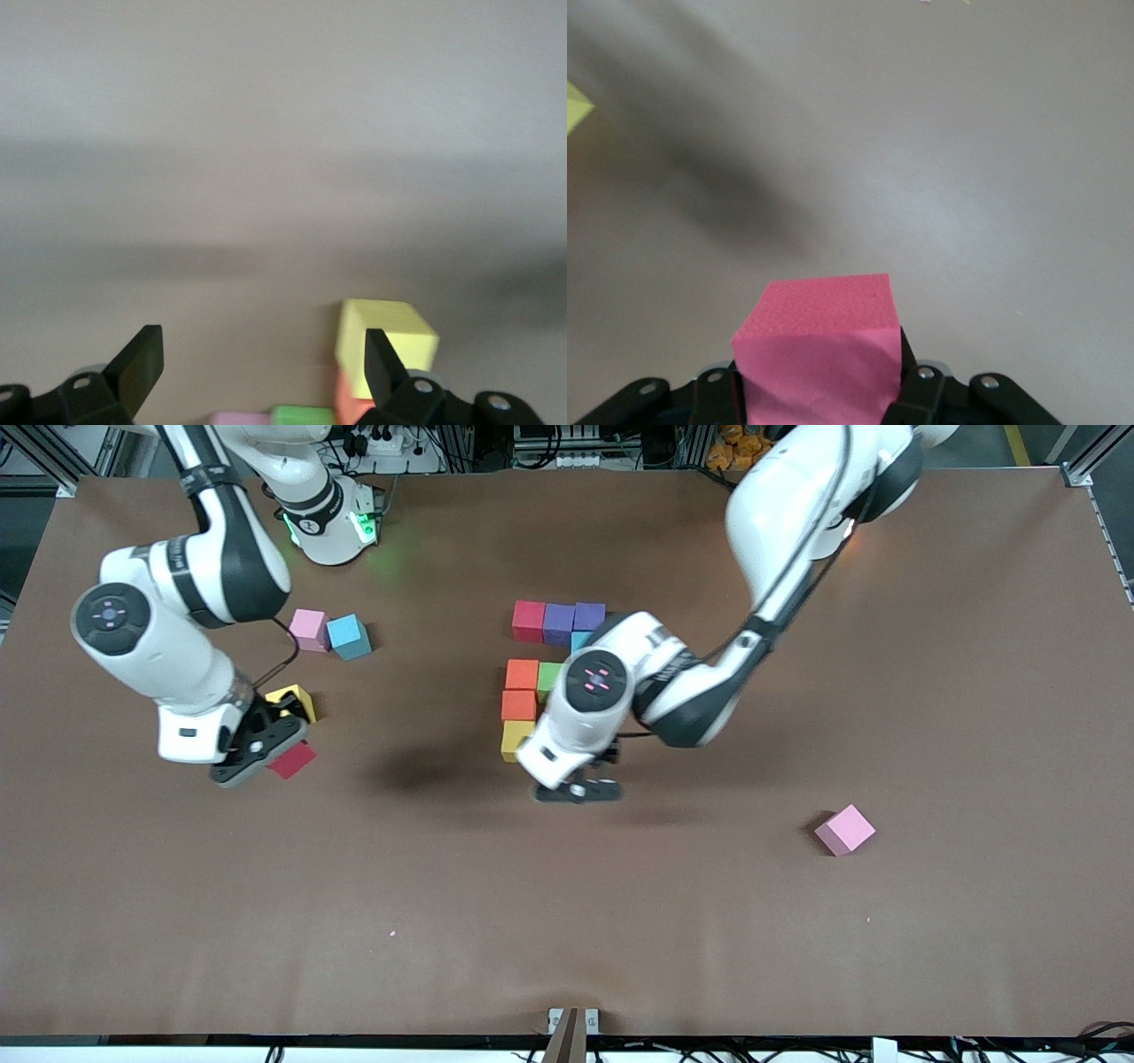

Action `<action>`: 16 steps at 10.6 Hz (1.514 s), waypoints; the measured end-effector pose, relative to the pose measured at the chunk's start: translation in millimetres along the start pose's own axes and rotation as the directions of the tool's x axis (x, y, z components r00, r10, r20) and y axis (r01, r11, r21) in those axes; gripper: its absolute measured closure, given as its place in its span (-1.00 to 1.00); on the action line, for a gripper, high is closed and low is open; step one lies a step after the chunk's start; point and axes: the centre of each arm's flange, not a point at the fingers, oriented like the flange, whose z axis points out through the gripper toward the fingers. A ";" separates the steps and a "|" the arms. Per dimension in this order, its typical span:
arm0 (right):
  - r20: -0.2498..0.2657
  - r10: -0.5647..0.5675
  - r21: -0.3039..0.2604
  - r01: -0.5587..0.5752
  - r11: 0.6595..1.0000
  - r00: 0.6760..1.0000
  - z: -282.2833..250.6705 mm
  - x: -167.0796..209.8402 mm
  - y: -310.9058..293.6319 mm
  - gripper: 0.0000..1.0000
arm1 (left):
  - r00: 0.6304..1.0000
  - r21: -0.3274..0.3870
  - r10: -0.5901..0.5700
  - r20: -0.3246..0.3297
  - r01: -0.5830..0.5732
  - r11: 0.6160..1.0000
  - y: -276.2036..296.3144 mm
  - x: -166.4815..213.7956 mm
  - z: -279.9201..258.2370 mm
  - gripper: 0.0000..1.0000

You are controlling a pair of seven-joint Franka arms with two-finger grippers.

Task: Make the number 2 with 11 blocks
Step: 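Carry red to the shape with the right gripper while the left gripper reaches pink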

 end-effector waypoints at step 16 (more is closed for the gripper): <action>-0.113 -0.619 -0.018 0.621 0.784 0.777 115.8 217.9 -329.6 -0.14 | 0.925 0.121 -0.369 0.094 0.357 0.926 -373.6 112.7 35.6 -1.00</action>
